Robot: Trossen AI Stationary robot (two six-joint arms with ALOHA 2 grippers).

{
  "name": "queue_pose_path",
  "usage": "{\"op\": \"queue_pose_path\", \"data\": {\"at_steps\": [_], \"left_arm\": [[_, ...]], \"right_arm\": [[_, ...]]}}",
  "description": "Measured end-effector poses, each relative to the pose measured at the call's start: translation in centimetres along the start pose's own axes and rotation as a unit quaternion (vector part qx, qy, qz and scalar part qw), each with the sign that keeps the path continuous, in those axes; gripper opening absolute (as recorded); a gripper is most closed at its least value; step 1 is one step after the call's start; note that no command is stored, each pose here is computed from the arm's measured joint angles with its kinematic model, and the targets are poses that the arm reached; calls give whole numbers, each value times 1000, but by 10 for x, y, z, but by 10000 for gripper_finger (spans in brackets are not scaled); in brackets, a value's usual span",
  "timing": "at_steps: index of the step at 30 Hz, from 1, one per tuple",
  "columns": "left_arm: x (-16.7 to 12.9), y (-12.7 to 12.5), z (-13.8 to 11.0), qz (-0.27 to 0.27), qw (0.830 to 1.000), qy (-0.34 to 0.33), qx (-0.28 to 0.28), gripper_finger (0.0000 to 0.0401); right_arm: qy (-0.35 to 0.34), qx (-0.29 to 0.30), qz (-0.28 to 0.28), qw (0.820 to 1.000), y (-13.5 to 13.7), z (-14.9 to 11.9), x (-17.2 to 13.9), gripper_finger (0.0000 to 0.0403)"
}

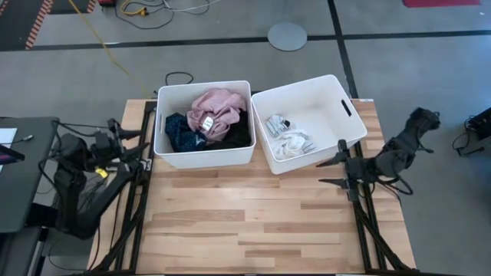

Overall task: Sort clothes
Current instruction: Return to Home Position

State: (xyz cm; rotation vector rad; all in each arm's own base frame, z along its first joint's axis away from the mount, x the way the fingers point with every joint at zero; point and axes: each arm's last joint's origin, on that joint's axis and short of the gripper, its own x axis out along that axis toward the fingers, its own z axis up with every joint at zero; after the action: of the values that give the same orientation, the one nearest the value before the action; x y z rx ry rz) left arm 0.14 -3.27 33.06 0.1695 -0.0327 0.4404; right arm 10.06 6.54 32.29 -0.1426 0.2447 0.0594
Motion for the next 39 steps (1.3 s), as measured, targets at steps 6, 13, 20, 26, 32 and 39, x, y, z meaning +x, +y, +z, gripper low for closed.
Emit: {"op": "queue_pose_path", "data": {"at_steps": [6,13,20,26,32,39], "left_arm": [[1,-6,-3,-70,997,8,-12,196],[1,-10,-11,-108,993,37,-30,196],[2,-7,-5,-58,998,18,-22,196],[3,-6,1,-41,999,-1,-28,196],[9,0,-11,-56,997,11,-45,196],[29,13,-40,-76,994,29,-77,196]], "right_arm": [[-25,6,26,999,-2,2,-11,214],[-85,-23,48,995,3,-24,-6,214],[-152,-1,58,987,0,-72,1,194],[-211,-32,52,976,-2,-100,8,169],[-224,-29,53,973,-7,-125,19,155],[-221,-10,55,974,-14,-140,27,143]]}}
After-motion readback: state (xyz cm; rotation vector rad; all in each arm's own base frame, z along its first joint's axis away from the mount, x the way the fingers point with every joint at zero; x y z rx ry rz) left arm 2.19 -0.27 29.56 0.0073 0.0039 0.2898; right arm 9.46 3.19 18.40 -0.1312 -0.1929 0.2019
